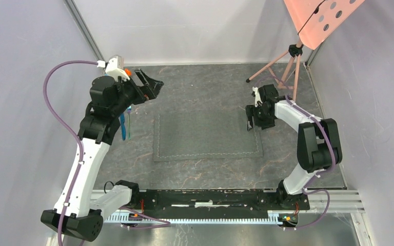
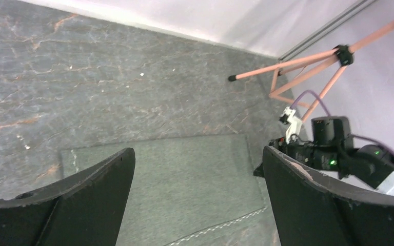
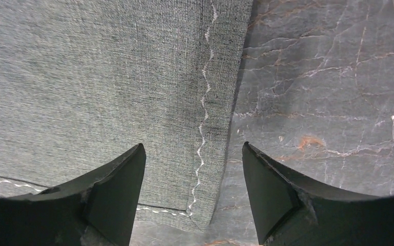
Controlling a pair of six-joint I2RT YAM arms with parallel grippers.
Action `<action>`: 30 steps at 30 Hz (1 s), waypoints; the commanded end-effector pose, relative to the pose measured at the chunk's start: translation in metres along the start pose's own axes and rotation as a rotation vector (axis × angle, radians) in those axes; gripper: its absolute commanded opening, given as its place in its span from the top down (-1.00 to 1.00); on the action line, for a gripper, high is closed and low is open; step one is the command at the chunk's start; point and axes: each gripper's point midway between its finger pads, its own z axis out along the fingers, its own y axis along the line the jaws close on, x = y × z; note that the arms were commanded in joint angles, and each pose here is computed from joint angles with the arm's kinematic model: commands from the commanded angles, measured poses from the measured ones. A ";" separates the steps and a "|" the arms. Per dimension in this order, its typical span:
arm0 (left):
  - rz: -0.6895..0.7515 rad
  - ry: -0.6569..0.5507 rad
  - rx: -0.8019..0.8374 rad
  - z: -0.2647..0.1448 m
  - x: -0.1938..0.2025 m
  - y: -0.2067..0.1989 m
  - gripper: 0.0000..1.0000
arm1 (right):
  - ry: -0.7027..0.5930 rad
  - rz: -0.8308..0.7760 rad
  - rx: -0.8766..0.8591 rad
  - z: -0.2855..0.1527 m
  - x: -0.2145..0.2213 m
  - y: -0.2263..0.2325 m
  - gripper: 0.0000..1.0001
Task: Fold the napkin into a case and place the utensils inside
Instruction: Pass from the right arm to the left, then pick up the rectangle-folded napkin from the center of the board.
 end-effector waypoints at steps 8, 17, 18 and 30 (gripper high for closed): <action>0.113 0.079 0.015 0.007 0.041 0.021 -1.00 | 0.099 -0.052 0.022 0.013 0.010 -0.008 -0.28; 0.124 0.058 0.025 0.000 0.038 0.018 -1.00 | 0.117 -0.049 0.091 0.030 0.016 -0.009 -0.16; 0.124 0.058 0.024 -0.001 0.039 0.018 -1.00 | 0.122 -0.052 0.109 0.033 0.019 -0.009 -0.12; 0.136 0.057 0.010 -0.001 0.040 0.022 -1.00 | 0.086 -0.090 0.168 0.053 0.039 -0.016 0.89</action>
